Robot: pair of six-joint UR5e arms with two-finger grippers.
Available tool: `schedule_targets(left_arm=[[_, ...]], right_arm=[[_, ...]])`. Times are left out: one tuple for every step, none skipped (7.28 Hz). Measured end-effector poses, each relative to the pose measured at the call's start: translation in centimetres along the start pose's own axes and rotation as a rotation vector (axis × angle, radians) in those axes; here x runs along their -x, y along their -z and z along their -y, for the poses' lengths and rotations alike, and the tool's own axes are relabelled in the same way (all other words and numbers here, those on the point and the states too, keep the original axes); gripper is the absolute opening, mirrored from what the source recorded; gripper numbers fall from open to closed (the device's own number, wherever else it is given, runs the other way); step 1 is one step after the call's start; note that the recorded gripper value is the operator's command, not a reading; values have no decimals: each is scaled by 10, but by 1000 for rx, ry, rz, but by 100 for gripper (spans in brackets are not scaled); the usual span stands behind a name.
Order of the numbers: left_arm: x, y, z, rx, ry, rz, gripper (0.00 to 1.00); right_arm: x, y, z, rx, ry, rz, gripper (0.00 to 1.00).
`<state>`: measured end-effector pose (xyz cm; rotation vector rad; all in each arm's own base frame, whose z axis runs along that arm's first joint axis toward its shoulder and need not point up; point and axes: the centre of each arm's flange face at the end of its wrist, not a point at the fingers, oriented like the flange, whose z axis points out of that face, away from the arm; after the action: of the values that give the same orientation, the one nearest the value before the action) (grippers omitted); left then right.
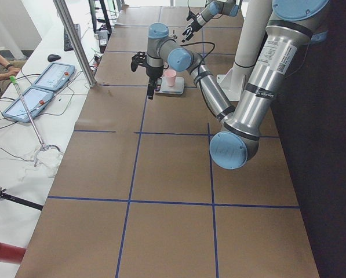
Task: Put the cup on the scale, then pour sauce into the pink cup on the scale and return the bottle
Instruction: 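Withdraw the left gripper while the right gripper reaches to the glass jar, then close the right gripper around the glass jar and lift it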
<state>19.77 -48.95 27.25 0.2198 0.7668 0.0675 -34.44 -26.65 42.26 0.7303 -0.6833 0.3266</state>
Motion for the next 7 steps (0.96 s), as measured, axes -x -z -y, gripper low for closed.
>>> schedule_targets(left_arm=[[34, -3, -4, 10, -75, 32, 100], [68, -3, -6, 17, -140, 61, 100], [94, -1, -7, 21, -180, 82, 100], [108, -1, -6, 25, -195, 94, 100], [114, -1, -5, 26, -200, 99, 100], [117, -1, -5, 26, -200, 101, 100], [119, 0, -4, 24, -199, 103, 100]], right_arm=[[-3, -13, -8, -30, 3, 3, 100], [-4, -21, -13, -53, 8, -1, 100], [-2, -27, -16, -67, 11, -3, 100], [5, -36, -21, -76, 13, -3, 100], [11, -44, -26, -82, 16, -6, 100], [12, -50, -30, -87, 23, -13, 100], [12, -54, -32, -94, 39, -19, 100]])
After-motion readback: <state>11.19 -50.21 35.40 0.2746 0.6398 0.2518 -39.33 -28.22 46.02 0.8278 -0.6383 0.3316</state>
